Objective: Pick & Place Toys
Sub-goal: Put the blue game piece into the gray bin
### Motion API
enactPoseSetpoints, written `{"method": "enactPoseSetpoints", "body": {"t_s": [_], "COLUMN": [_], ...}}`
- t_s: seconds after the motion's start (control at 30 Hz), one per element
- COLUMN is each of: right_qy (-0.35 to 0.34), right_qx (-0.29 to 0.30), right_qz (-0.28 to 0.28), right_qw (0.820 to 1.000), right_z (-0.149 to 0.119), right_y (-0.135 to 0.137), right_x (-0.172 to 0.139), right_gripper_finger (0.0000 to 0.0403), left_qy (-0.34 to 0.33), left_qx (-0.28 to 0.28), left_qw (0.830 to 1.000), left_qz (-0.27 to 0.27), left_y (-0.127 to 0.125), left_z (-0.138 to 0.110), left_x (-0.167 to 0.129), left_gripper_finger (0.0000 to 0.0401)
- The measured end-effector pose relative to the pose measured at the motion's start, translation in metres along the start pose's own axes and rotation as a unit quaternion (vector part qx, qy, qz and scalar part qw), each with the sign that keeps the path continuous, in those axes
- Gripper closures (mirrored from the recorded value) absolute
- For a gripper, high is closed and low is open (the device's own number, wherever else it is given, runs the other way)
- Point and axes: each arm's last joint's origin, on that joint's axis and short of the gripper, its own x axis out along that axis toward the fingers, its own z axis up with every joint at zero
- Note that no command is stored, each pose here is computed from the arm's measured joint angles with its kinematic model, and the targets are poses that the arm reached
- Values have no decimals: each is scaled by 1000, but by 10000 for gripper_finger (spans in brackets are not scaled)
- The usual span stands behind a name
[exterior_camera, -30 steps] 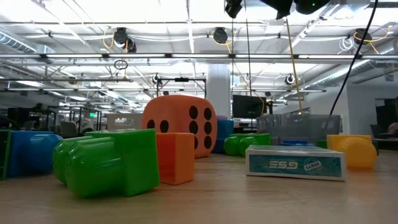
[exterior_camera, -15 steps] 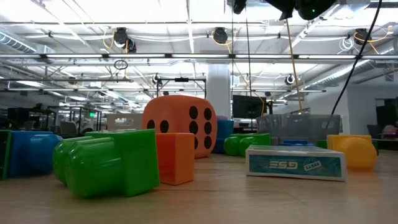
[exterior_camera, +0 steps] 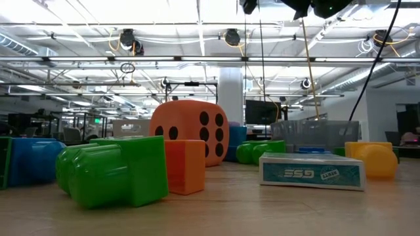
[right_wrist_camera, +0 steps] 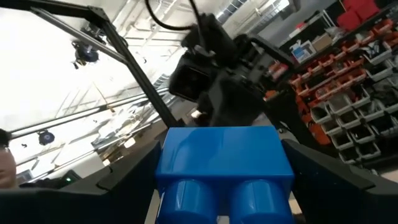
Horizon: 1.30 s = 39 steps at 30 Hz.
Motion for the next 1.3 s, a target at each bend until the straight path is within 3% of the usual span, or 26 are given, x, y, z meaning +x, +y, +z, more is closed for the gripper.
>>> {"method": "enactPoseSetpoints", "body": {"t_s": [0.17,0.3,0.53,0.8,0.97,1.3], "right_qy": [12,17,15,4,-11,-10], "right_qx": [5,9,4,3,8,10], "right_qz": [-5,-4,-14,-22,-34,-37], "right_qw": [1000,1000,1000,1000,999,999], "right_z": [-5,-8,-12,-11,-12,-13], "right_y": [-1,-1,-1,-2,-2,-3], "right_x": [4,6,10,10,11,12], "right_gripper_finger": [95,95,92,96,95,92], "left_qy": [-17,-25,-12,20,29,25], "left_qx": [19,25,66,88,91,91], "left_qw": [1000,999,997,994,992,992], "left_qz": [10,27,23,67,86,89], "left_y": [-1,-2,-10,-13,-11,-11], "left_z": [4,6,2,-2,-4,-5], "left_x": [2,5,22,30,34,38], "left_gripper_finger": [190,157,148,148,167,271]}}
